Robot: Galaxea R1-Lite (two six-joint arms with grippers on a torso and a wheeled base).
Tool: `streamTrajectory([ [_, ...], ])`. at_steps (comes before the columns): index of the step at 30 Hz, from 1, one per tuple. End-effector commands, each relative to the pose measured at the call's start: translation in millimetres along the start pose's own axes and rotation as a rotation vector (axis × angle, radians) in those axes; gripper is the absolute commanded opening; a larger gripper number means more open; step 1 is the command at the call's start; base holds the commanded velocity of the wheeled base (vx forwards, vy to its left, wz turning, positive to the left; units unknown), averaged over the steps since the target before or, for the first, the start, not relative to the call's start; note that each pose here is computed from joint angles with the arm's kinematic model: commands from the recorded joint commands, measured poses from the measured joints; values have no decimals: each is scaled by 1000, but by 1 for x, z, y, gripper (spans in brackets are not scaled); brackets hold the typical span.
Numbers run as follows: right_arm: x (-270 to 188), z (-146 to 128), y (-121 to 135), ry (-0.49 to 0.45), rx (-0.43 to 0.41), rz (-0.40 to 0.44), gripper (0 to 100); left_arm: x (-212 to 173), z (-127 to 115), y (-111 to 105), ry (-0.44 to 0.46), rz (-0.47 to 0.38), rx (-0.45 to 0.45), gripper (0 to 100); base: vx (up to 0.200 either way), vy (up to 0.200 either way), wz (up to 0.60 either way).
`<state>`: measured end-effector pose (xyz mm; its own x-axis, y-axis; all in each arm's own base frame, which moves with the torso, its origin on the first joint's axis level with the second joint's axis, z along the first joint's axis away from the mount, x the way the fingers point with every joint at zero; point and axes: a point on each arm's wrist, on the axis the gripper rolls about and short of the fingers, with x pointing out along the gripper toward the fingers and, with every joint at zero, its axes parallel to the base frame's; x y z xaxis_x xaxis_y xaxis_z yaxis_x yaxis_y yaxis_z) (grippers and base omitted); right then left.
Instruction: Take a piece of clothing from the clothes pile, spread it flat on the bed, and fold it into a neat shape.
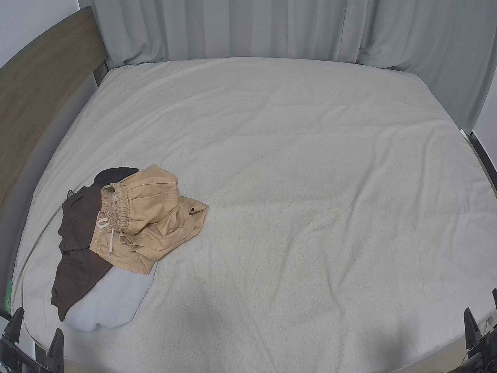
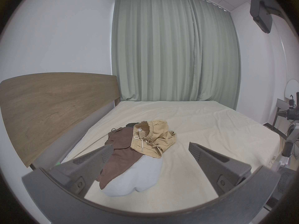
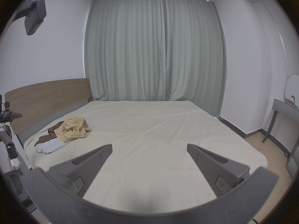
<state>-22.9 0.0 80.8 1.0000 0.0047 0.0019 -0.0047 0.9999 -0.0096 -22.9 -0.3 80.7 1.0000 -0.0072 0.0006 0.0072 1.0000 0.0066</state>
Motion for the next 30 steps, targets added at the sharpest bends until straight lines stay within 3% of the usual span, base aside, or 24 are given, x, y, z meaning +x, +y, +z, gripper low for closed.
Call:
streamTrajectory([
  [1,0,-5,0,0,-3,3,100,0,-5,0,1,0,-2,100,0,0,0],
  [30,0,-5,0,0,-3,3,100,0,-3,0,-16,-3,3,100,0,0,0],
])
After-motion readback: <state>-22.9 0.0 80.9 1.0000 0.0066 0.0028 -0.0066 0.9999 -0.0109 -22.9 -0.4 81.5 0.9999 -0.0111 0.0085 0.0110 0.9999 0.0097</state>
